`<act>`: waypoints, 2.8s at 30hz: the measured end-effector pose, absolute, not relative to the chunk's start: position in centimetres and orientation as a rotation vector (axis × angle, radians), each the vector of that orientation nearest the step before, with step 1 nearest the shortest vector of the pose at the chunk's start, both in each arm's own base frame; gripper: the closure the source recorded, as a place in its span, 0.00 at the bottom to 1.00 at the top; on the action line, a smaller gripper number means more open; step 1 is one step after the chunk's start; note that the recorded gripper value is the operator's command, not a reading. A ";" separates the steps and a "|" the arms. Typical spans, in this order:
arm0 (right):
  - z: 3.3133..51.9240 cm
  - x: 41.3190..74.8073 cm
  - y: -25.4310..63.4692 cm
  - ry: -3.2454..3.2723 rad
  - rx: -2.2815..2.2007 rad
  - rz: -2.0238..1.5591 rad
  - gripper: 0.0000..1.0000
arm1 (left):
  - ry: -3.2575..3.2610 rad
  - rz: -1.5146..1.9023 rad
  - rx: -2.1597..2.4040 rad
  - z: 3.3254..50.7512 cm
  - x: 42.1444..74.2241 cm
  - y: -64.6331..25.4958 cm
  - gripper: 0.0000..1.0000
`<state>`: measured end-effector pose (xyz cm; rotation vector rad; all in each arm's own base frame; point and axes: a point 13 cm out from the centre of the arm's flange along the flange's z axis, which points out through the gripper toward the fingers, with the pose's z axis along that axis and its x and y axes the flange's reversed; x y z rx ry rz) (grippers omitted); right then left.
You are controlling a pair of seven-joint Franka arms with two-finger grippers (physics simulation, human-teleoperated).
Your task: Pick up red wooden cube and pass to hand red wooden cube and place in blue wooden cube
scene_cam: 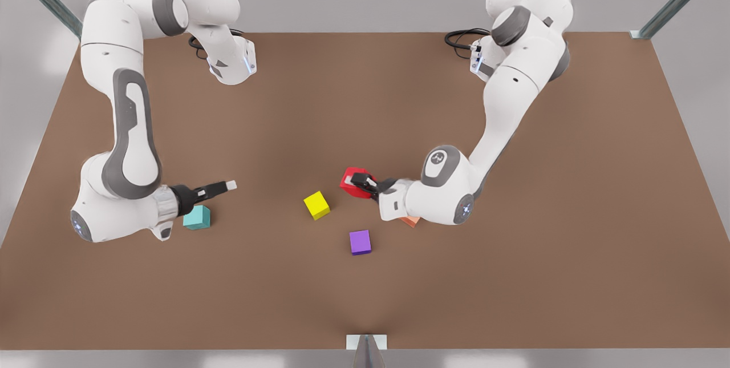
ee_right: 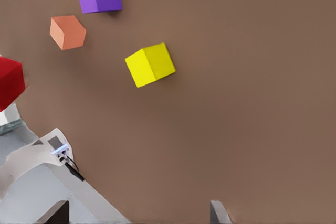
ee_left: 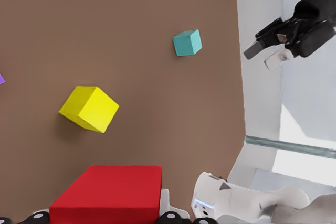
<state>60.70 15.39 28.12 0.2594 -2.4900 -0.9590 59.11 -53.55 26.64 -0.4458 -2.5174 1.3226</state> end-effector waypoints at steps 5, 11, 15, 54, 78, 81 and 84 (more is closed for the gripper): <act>26.4 61.8 22.3 -2.456 0.443 -1.398 0.00 | -2.348 1.495 -0.114 25.9 60.9 -54.3 0.31; 25.7 65.0 29.8 -2.656 0.627 -1.789 0.00 | -2.261 1.541 0.018 25.0 61.5 -54.3 0.31; 25.7 67.7 31.7 -2.807 0.746 -1.977 0.00 | -2.246 1.547 0.031 24.7 61.4 -54.3 0.31; 23.7 60.1 42.3 -2.589 2.066 -2.340 0.00 | -2.298 1.741 -0.071 25.2 63.1 -56.3 0.31; 23.2 61.1 46.3 -2.591 2.210 -2.324 0.39 | -2.323 1.745 -0.081 24.9 62.7 -57.4 0.31; 23.0 61.3 46.3 -2.602 2.206 -2.316 0.39 | -2.323 1.749 -0.080 24.9 62.8 -57.4 0.09; 23.1 61.6 46.0 -2.613 2.205 -2.311 0.39 | -2.322 1.756 -0.083 25.1 62.8 -57.4 0.00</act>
